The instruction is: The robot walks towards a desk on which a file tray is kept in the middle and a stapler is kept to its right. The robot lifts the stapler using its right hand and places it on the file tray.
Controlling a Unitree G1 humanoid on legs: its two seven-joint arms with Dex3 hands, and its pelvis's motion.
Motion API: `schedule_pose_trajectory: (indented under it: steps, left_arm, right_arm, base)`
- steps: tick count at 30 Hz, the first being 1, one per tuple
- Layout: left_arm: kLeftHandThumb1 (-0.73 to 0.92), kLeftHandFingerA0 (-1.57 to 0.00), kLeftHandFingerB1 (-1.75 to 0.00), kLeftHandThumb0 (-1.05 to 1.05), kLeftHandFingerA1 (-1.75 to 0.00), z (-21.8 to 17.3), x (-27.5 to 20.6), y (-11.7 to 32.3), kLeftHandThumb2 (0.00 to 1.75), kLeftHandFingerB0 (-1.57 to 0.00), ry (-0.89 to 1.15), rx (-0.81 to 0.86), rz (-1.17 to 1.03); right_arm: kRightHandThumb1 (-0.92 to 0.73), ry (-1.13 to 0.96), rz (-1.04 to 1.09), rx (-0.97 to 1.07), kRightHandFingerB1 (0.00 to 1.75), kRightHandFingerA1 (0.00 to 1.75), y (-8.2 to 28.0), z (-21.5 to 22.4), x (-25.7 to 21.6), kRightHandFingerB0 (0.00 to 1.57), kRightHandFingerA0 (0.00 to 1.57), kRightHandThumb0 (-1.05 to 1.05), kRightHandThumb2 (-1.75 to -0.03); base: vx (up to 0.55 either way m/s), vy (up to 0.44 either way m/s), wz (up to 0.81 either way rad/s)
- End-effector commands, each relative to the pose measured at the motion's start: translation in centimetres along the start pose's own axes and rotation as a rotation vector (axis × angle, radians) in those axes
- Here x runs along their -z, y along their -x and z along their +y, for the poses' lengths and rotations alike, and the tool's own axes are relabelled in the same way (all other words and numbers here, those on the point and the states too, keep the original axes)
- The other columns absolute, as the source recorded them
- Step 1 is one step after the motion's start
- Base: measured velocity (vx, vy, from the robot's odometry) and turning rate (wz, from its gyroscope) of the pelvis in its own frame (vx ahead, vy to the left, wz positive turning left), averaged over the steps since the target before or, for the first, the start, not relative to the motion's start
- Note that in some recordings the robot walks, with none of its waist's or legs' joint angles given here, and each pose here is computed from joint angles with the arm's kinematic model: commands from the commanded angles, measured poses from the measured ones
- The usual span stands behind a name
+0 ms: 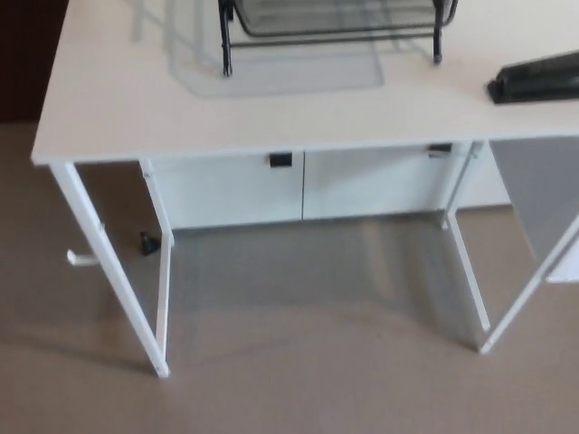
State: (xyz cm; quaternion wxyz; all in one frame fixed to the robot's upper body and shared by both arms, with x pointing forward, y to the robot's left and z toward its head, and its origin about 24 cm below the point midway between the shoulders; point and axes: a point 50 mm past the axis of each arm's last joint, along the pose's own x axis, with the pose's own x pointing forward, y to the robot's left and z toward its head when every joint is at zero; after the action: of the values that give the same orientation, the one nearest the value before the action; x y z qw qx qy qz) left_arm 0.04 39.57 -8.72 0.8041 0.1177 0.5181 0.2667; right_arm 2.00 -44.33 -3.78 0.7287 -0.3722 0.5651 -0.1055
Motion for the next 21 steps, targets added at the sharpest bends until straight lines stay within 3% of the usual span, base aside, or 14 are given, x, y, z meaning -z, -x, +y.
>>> schedule_pose_trajectory:
  steps: [1, 2, 3, 7, 8, 13, 14, 17, 18, 21]
  left_arm:
    - [0.32, -0.71, -0.48, -0.78, -0.54, 0.31, -0.02, 0.07, 0.74, -0.67, 0.007, -0.007, -0.011]
    - [0.41, -0.75, -0.43, -0.71, -0.46, 0.31, -0.02, 0.06, 0.54, -0.75, -0.005, -0.008, -0.011]
    - [0.27, -0.8, -0.49, -0.8, -0.56, 0.3, -0.03, 0.05, 0.74, -0.72, -0.014, -0.01, -0.01]
    - [0.27, -0.8, -0.49, -0.8, -0.57, 0.3, -0.03, 0.04, 0.74, -0.72, -0.017, -0.012, -0.01]
    - [0.35, -0.69, -0.48, -0.76, -0.54, 0.33, -0.05, 0.13, 0.76, -0.64, -0.027, -0.004, -0.021]
    - [0.33, -0.72, -0.47, -0.79, -0.54, 0.29, 0.03, 0.13, 0.76, -0.66, -0.02, -0.002, -0.019]
    - [0.32, -0.71, -0.49, -0.76, -0.52, 0.26, 0.05, 0.11, 0.72, -0.74, -0.019, -0.003, -0.014]
    - [0.29, -0.73, -0.48, -0.78, -0.55, 0.19, 0.05, 0.08, 0.75, -0.67, -0.011, -0.002, -0.014]
    - [0.41, -0.78, -0.42, -0.77, -0.46, 0.17, 0.06, 0.04, 0.55, -0.78, -0.018, -0.007, -0.007]
    - [0.41, -0.77, -0.42, -0.77, -0.46, 0.16, 0.05, 0.0, 0.55, -0.78, -0.019, -0.01, -0.002]
  right_arm:
    - [-0.75, 0.004, 0.001, 0.013, 0.26, 0.32, 0.03, -0.62, -0.05, 0.13, 0.09, -0.74, -0.62]
    - [-0.75, 0.004, 0.001, 0.013, 0.26, 0.32, 0.03, -0.62, -0.05, 0.13, 0.09, -0.74, -0.62]
    - [-0.75, 0.004, 0.001, 0.013, 0.26, 0.32, 0.03, -0.62, -0.05, 0.13, 0.09, -0.74, -0.62]
    - [-0.75, 0.004, 0.001, 0.013, 0.26, 0.32, 0.03, -0.62, -0.05, 0.13, 0.09, -0.74, -0.62]
    - [-0.75, 0.004, 0.001, 0.013, 0.26, 0.32, 0.03, -0.62, -0.05, 0.13, 0.09, -0.74, -0.62]
    - [-0.75, 0.004, 0.001, 0.013, 0.26, 0.32, 0.03, -0.62, -0.05, 0.13, 0.09, -0.74, -0.62]
    - [-0.75, 0.004, 0.001, 0.014, 0.26, 0.32, 0.02, -0.66, -0.08, 0.13, 0.09, -0.74, -0.62]
    - [-0.75, 0.005, 0.001, 0.015, 0.26, 0.32, 0.01, -0.73, -0.12, 0.13, 0.09, -0.74, -0.62]
    - [-0.75, 0.005, 0.001, 0.015, 0.26, 0.32, 0.01, -0.73, -0.12, 0.13, 0.09, -0.74, -0.62]
    - [-0.75, 0.005, 0.001, 0.015, 0.26, 0.32, 0.02, -0.73, -0.12, 0.13, 0.09, -0.74, -0.62]
  base:
    - [0.22, -0.154, 0.09]
    - [0.31, -0.132, 0.23]
    - [0.26, -0.311, 0.02]
    - [0.19, -0.216, 0.13]
    - [0.07, -0.091, 0.01]
    - [0.06, 0.001, -0.06]
    - [0.08, 0.069, -0.08]
    - [0.08, 0.127, -0.05]
    - [0.13, 0.179, 0.15]
    - [0.09, 0.13, -0.02]
